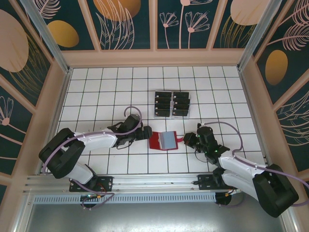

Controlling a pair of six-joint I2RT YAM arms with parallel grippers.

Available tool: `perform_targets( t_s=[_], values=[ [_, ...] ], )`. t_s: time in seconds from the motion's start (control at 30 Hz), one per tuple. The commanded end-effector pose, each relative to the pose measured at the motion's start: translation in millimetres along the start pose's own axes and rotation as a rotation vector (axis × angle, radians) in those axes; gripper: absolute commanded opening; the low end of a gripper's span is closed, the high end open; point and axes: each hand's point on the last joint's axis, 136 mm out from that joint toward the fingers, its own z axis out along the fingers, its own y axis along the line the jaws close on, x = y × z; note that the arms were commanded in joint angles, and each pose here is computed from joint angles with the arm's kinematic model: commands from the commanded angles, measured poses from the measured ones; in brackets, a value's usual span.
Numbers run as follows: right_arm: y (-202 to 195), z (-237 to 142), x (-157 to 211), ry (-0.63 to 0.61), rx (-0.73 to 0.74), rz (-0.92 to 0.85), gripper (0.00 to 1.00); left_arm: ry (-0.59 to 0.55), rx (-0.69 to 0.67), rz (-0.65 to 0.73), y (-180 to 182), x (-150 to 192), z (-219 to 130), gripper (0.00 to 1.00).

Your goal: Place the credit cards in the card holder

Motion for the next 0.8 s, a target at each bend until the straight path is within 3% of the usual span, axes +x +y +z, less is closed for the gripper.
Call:
perform_targets(
  t_s=[0.0,0.17,0.23,0.5,0.77],
  values=[
    [2.9,-3.3,-2.7,-0.023,-0.031,0.038,0.11,-0.031,-0.165,0.087,27.0,-10.5,7.6,0.91],
    [16.8,-9.3,-7.7,-0.022,-0.065,0.023,0.33,-0.034,-0.240,0.155,30.1,-21.3,8.8,0.92],
    [24.7,-12.8,-12.0,-0.027,-0.080,0.016,0.37,-0.037,-0.258,0.172,30.0,-25.1,8.5,0.92],
    [66.5,-29.6,-19.2,-0.046,-0.131,-0.053,0.39,-0.066,-0.235,0.197,17.0,-37.4,-1.9,0.94],
    [97.1,-20.5,-7.8,0.000,-0.149,-0.133,0.39,-0.129,-0.106,0.168,-15.7,-51.9,-31.9,0.95]
  ],
)
